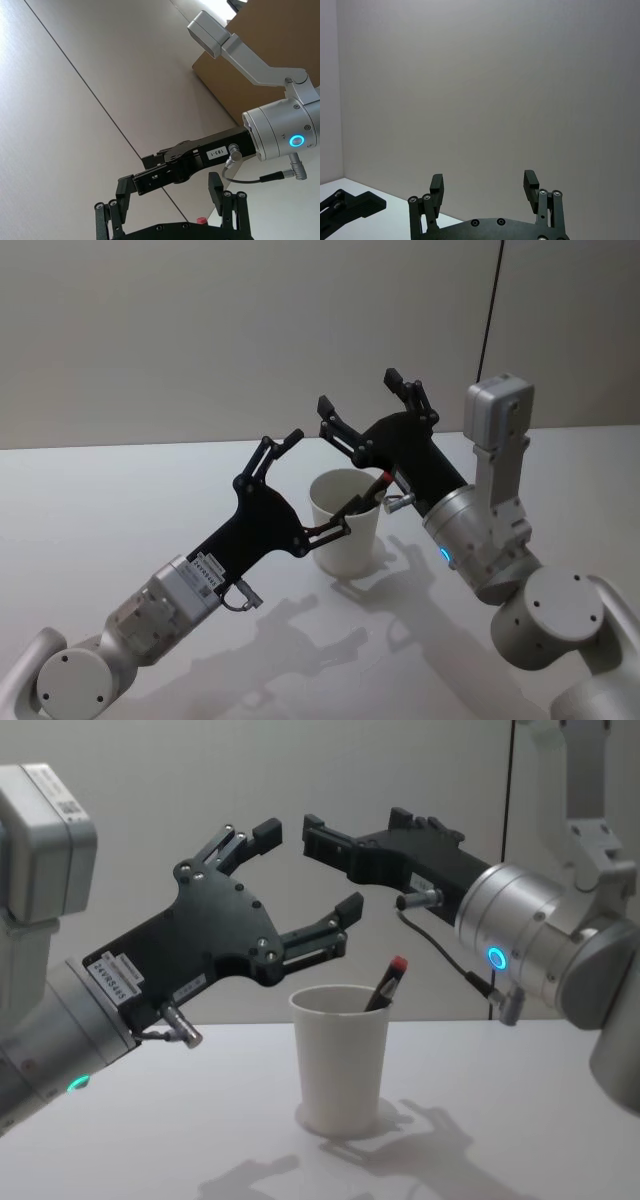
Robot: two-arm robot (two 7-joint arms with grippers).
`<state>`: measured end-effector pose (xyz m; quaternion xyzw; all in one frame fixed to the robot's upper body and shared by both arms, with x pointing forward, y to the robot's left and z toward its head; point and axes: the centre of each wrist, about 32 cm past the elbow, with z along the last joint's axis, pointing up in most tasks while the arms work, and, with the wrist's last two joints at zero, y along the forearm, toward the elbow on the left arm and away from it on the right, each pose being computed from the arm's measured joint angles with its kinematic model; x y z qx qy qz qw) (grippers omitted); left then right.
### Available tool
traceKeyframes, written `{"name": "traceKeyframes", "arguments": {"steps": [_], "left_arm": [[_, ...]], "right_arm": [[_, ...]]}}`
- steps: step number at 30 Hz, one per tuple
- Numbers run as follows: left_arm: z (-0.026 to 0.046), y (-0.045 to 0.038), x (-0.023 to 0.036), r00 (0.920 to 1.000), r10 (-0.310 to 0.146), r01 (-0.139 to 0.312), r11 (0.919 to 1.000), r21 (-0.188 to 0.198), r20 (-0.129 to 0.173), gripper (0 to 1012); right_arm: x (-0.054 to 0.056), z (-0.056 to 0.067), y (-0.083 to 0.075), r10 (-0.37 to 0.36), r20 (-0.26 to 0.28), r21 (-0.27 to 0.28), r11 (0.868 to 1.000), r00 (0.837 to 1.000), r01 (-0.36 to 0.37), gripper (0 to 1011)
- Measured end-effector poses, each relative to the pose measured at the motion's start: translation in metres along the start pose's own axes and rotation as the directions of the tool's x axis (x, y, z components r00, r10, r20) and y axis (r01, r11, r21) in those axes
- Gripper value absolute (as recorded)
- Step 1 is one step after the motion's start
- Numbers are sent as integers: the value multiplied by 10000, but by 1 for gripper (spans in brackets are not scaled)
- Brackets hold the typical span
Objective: Place the pen into the pen holder.
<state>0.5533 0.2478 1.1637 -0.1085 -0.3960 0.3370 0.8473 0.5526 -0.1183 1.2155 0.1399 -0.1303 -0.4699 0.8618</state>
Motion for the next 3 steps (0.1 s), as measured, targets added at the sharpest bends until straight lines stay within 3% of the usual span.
{"name": "traceKeyframes", "arguments": {"steps": [3], "left_arm": [[0, 0, 0, 10000, 1, -1, 10000, 0, 0, 1000]], "right_arm": [[0, 0, 0, 0, 0, -1, 10000, 10000, 0, 1001]]}}
